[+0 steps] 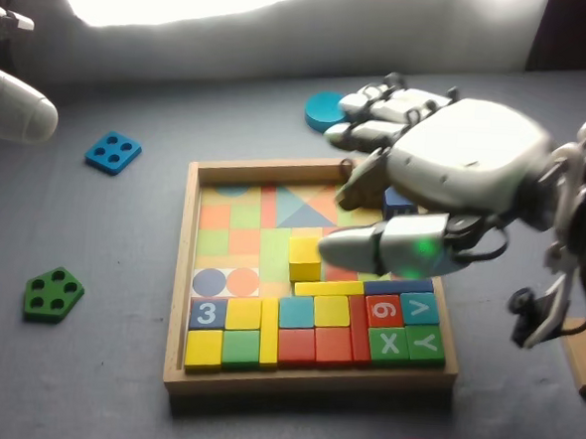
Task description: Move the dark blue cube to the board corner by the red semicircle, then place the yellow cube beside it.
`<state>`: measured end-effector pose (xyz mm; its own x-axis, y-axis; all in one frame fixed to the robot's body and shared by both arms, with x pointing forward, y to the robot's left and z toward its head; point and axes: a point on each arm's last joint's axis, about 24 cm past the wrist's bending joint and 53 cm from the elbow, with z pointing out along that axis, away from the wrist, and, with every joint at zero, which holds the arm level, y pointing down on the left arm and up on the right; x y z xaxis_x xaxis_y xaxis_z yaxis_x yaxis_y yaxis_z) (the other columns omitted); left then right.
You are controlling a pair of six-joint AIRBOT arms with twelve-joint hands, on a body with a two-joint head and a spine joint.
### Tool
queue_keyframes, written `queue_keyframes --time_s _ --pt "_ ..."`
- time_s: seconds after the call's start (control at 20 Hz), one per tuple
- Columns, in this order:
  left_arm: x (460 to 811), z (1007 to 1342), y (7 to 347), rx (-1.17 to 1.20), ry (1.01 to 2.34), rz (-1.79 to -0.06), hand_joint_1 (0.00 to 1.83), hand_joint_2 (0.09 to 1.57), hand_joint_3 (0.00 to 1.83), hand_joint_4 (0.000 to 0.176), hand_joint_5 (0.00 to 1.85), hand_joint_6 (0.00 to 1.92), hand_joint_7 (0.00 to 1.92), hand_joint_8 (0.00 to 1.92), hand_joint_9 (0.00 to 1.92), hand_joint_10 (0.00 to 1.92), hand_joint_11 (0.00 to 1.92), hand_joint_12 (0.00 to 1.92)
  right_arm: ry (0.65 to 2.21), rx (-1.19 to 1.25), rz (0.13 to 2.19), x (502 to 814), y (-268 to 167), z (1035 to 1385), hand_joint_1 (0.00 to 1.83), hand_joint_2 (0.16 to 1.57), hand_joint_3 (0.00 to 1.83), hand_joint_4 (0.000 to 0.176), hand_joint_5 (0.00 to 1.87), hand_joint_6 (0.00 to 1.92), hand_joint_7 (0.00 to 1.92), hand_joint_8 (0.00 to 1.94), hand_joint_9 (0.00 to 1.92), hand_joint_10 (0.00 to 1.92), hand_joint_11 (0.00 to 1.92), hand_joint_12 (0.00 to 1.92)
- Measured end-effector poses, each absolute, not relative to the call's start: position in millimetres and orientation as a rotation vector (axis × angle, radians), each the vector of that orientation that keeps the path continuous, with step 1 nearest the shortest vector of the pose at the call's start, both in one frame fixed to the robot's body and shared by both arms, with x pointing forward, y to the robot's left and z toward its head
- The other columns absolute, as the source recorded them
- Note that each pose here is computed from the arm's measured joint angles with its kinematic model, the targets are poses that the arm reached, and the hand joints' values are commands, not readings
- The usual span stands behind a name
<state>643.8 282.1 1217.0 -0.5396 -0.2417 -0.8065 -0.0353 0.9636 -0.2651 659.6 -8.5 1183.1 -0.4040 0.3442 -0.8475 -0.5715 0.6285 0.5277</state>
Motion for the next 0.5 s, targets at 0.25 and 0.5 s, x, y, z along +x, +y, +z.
queue_keyframes --time_s 0.25,0.5 --pt "643.7 1216.9 282.3 -0.195 2.131 -0.266 0.00 1.11 0.00 0.000 0.02 0.00 0.08 0.00 0.08 0.00 0.00 0.27 1.760 -0.234 1.030 647.6 15.5 1162.6 0.00 1.15 0.01 0.000 0.84 0.01 0.21 0.00 0.00 0.00 0.00 0.00" --pt "643.7 1216.9 282.1 -0.194 2.131 -0.266 0.00 1.12 0.00 0.000 0.01 0.00 0.08 0.01 0.07 0.01 0.00 0.21 1.754 -0.229 1.024 655.9 19.4 1158.1 0.00 1.15 0.00 0.000 0.84 0.01 0.23 0.01 0.01 0.00 0.00 0.00"
